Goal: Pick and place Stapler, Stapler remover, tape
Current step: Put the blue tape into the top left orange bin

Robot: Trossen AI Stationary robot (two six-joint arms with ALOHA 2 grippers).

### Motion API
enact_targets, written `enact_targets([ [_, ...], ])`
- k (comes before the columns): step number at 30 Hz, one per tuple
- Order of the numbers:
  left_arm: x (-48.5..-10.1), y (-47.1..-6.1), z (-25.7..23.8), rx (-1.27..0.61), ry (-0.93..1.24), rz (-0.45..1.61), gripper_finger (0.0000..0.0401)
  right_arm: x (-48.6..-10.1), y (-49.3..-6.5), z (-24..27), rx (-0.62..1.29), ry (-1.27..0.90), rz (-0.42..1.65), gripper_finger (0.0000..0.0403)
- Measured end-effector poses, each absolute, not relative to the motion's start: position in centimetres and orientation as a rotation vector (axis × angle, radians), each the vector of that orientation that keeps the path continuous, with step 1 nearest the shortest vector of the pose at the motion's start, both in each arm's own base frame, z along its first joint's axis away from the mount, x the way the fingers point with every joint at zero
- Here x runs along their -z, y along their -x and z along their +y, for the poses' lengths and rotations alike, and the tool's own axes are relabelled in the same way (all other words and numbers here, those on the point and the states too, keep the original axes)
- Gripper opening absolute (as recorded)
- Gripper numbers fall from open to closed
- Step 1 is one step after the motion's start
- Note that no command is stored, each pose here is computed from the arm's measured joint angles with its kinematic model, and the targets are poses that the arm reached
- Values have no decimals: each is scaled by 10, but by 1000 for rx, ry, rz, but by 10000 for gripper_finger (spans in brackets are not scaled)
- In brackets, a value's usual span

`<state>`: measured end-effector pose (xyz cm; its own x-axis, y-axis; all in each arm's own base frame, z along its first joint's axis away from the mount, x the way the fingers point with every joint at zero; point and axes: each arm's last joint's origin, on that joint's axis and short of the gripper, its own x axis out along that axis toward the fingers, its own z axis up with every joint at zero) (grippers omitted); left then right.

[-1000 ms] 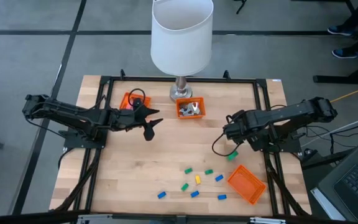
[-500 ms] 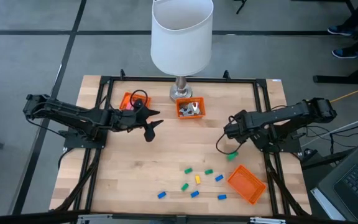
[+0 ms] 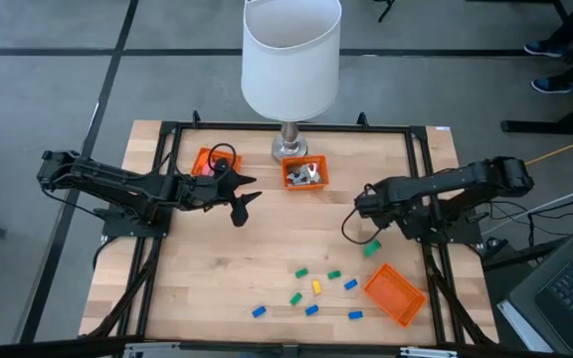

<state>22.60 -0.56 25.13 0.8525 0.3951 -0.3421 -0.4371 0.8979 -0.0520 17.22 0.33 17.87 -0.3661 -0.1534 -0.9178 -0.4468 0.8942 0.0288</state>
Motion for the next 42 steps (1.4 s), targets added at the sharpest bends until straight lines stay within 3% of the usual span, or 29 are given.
enact_targets([
  [24,-248,-225,-5,-442,120,364,199,-154,-182,-16,-319,443,2109,192],
  [27,-248,-225,-5,-442,120,364,201,-150,-183,-18,-320,431,2130,177],
  [33,-248,-225,-5,-442,119,365,198,-147,-186,-19,-300,429,2111,102],
  [42,-248,-225,-5,-442,120,364,199,-157,-197,-19,-153,303,1966,103],
])
